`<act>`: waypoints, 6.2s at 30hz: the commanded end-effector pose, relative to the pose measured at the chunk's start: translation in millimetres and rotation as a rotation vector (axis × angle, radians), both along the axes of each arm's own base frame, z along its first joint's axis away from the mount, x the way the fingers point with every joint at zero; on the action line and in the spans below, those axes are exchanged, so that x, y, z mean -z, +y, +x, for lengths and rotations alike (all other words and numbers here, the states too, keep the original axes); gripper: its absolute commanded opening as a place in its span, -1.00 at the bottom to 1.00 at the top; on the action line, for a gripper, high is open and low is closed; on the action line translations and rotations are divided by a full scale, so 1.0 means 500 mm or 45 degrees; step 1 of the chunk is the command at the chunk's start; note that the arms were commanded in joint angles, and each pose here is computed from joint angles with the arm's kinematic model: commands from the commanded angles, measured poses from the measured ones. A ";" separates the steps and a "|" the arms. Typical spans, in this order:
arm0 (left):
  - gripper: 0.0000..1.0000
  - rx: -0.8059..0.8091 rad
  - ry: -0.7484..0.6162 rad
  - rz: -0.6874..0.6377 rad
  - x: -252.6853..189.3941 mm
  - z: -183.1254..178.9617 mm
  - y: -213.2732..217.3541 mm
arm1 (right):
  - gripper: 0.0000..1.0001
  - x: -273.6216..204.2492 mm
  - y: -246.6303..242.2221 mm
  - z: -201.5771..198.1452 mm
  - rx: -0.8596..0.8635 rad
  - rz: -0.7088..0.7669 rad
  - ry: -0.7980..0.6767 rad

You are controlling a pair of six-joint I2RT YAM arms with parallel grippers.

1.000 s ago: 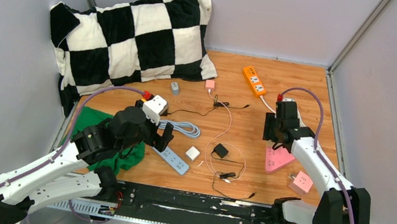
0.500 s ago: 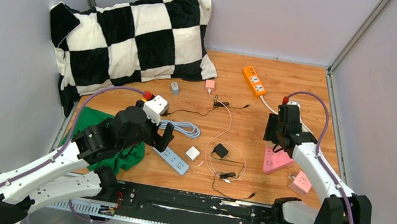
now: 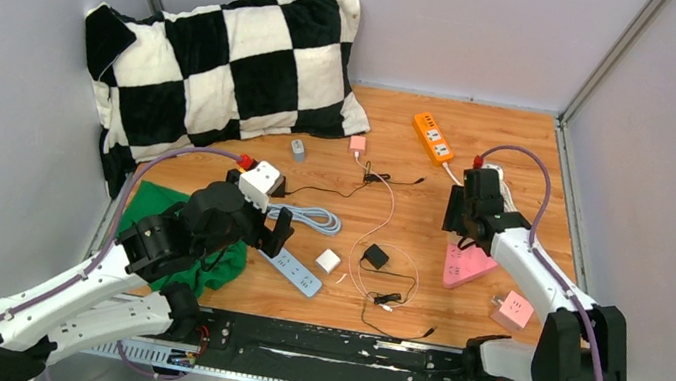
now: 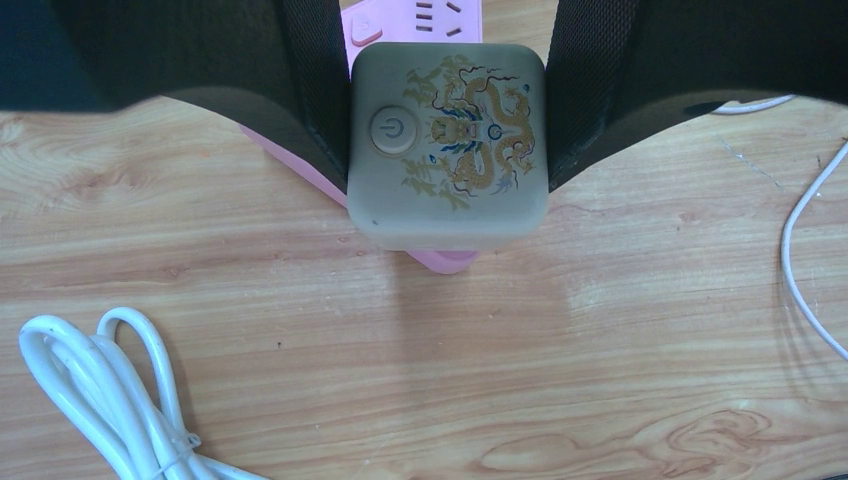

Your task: Insert the plug

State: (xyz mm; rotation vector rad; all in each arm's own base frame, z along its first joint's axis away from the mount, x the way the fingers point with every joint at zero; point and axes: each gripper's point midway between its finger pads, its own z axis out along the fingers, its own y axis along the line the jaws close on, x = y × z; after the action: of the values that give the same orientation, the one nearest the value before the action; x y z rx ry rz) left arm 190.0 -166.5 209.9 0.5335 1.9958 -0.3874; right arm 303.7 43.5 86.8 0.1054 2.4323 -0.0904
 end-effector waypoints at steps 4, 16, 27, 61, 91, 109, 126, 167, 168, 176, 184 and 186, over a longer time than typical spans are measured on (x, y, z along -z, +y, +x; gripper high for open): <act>1.00 -0.019 -0.032 0.004 -0.003 0.006 0.006 | -0.99 0.092 0.039 -0.109 -0.033 -0.061 0.278; 1.00 -0.011 -0.031 0.004 -0.002 0.005 0.003 | -1.00 0.133 0.038 -0.135 -0.003 -0.120 0.363; 1.00 -0.016 -0.037 -0.002 -0.004 0.005 0.005 | -0.99 0.146 0.040 -0.151 0.025 -0.221 0.416; 1.00 -0.106 -0.046 -0.017 -0.011 0.013 0.024 | 1.00 -0.086 0.099 -0.013 -0.150 -0.115 -0.059; 0.84 -0.453 0.381 -0.256 0.125 0.094 0.018 | 0.27 -0.072 0.489 -0.197 -0.997 0.282 -0.183; 0.81 -0.409 0.370 -0.299 0.111 0.037 0.043 | 0.09 0.070 0.612 -0.226 -1.188 0.086 -0.004; 0.78 -0.228 0.269 -0.304 0.083 0.029 0.022 | -0.62 0.043 0.582 -0.210 -1.119 0.035 -0.021; 0.73 0.909 -0.969 -0.239 -0.179 -0.084 -0.104 | -0.86 -0.467 0.645 -0.341 -1.255 1.886 -0.080; 0.71 0.902 -0.980 -0.233 -0.184 -0.081 -0.104 | -0.86 -0.471 0.646 -0.340 -1.252 1.900 -0.081; 0.38 0.910 -0.984 -0.224 -0.198 -0.075 -0.115 | -0.86 -0.471 0.657 -0.337 -1.223 1.971 -0.031; -0.24 0.877 -0.989 -0.234 -0.206 -0.073 -0.109 | -0.73 -0.454 0.659 -0.329 -1.192 1.969 -0.009; -0.32 0.838 -0.988 -0.237 -0.206 -0.068 -0.102 | -0.49 -0.444 0.655 -0.325 -1.172 1.938 -0.014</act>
State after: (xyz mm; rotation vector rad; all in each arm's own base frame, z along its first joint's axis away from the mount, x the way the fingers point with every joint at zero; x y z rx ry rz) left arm 152.7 -224.2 291.8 1.1009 1.0281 -0.6764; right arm 146.2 376.3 312.5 -0.3054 1.7513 2.0757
